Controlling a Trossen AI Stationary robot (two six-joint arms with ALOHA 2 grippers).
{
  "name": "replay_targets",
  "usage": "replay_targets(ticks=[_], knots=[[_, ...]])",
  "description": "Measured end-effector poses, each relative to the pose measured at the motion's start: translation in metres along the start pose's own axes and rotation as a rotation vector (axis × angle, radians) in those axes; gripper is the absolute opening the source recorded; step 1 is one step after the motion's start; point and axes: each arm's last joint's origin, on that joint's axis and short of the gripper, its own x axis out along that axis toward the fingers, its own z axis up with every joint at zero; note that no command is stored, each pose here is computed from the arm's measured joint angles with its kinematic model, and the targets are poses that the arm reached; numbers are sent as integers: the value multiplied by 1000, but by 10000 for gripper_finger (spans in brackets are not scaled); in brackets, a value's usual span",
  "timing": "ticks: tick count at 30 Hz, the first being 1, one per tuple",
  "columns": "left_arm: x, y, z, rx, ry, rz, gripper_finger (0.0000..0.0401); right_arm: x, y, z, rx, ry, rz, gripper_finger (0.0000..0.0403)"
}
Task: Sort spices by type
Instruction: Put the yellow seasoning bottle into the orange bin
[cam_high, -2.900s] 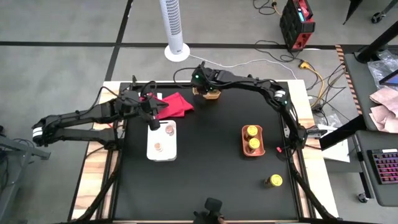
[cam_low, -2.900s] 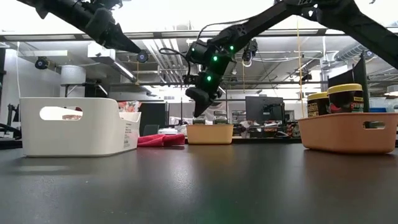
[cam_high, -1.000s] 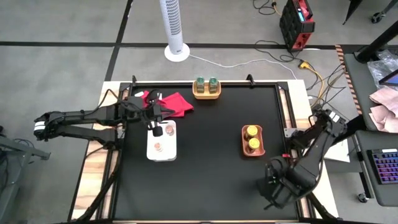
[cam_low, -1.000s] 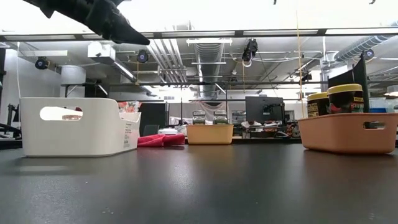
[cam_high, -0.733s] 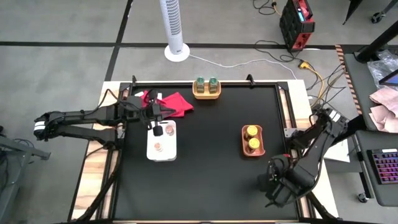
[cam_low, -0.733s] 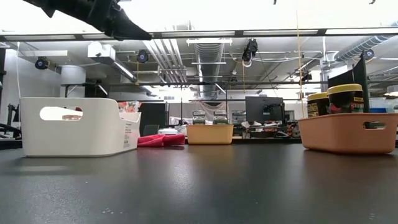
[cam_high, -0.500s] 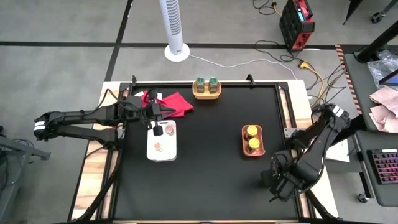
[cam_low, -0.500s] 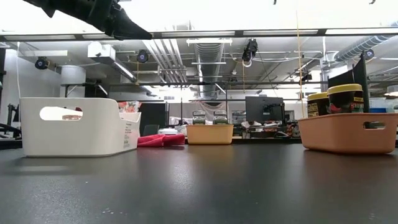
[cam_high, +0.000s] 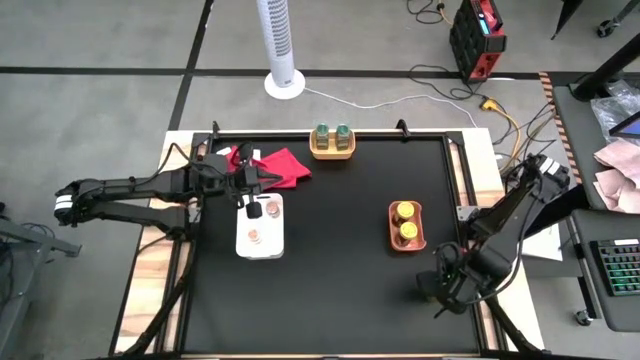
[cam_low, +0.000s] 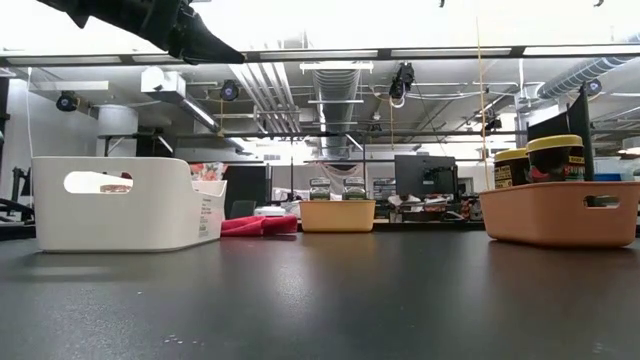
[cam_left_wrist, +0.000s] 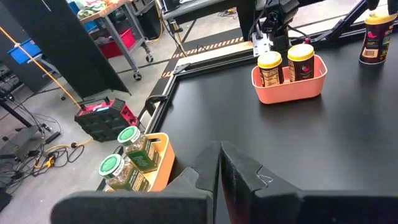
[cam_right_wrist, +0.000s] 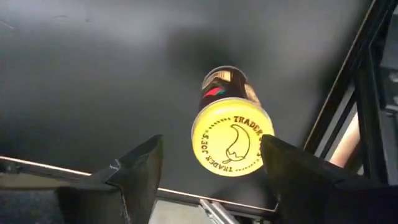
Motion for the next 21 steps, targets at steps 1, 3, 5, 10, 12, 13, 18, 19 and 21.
replay_targets(ticks=[1, 3, 5, 10, 12, 13, 18, 19, 21], knots=[[0, 0, 0, 0, 0, 0, 0, 2, 0, 0, 1, 5, -6, 261], [0, 0, 0, 0, 0, 0, 0, 5, -2, 1, 10, -1, -27, 261], [0, 0, 0, 0, 0, 0, 0, 7, -2, 1, 11, -2, -31, 261], [0, 0, 0, 0, 0, 0, 0, 12, -4, 3, 29, -5, -43, 261], [0, 0, 0, 0, 0, 0, 0, 16, -5, 4, 30, -6, -43, 261], [0, 0, 0, 0, 0, 0, 0, 19, -5, 4, 29, -7, -40, 261], [0, 0, 0, 1, 1, 0, 0, 28, -4, 4, 29, 3, -50, 261], [0, 0, 0, 1, 1, 0, 0, 31, -4, 3, 29, -2, -55, 260], [0, 0, 0, 2, 1, 0, 0, 35, -3, 3, 34, -13, -68, 258]])
